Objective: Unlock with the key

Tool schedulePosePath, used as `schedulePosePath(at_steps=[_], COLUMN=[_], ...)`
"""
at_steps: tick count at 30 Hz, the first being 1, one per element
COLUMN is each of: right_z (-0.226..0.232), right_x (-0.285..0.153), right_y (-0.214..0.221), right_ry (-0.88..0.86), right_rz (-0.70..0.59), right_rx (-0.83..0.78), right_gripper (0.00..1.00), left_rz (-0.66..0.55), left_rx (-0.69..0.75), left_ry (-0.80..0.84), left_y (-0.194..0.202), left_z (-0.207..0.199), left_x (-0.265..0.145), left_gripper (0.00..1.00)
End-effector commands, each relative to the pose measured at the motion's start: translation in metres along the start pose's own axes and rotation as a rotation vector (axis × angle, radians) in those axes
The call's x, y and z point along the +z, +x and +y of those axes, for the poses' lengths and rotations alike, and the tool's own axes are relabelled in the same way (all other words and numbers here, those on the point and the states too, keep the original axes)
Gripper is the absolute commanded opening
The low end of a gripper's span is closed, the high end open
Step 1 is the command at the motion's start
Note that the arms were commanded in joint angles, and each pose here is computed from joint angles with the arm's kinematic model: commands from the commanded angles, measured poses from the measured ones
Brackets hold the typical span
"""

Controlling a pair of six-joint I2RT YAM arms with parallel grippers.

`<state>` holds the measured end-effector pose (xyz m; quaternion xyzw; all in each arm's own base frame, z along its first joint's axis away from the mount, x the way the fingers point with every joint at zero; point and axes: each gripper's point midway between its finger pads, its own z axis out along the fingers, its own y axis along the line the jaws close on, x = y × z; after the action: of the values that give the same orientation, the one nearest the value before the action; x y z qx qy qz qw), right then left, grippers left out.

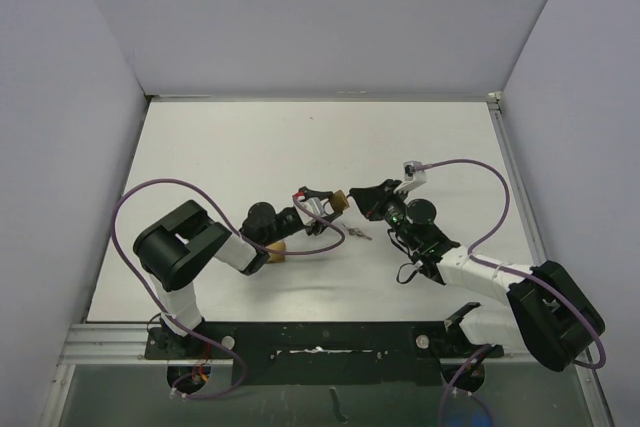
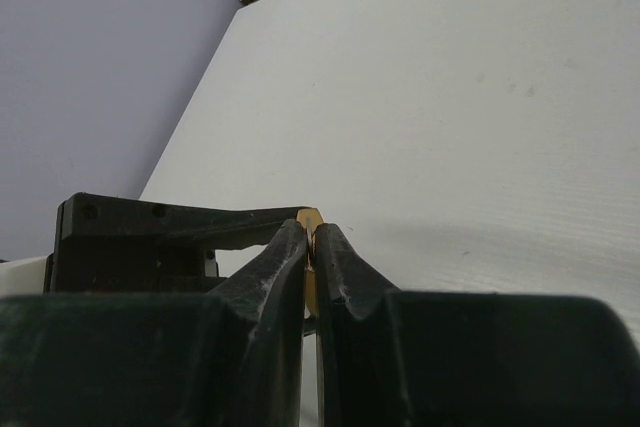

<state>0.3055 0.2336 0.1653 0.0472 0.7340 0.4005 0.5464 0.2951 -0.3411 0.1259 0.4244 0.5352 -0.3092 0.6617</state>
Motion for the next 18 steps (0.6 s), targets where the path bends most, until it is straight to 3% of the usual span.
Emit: schedulePosePath(at_steps=[1,18], right_z=[0.0111,0.0176], right_x=[-0.0004,-0.0079], right_y=[-0.0065,-0.0101], right_ry=[-0.046,-0.099], right_rz=[-0.033,-0.056], right_rx=[0.026,-0.009], right_gripper=[0.0,0.0], left_rz=[-0.253,-0.274], left_rx=[0.108,0.076], left_ry=[-0.011,0.009], left_y=[-0.0852,-0.0935], left_z=[0.0124,0.0105], left_x=[0.0133,0.0136], left_gripper=[0.0,0.0])
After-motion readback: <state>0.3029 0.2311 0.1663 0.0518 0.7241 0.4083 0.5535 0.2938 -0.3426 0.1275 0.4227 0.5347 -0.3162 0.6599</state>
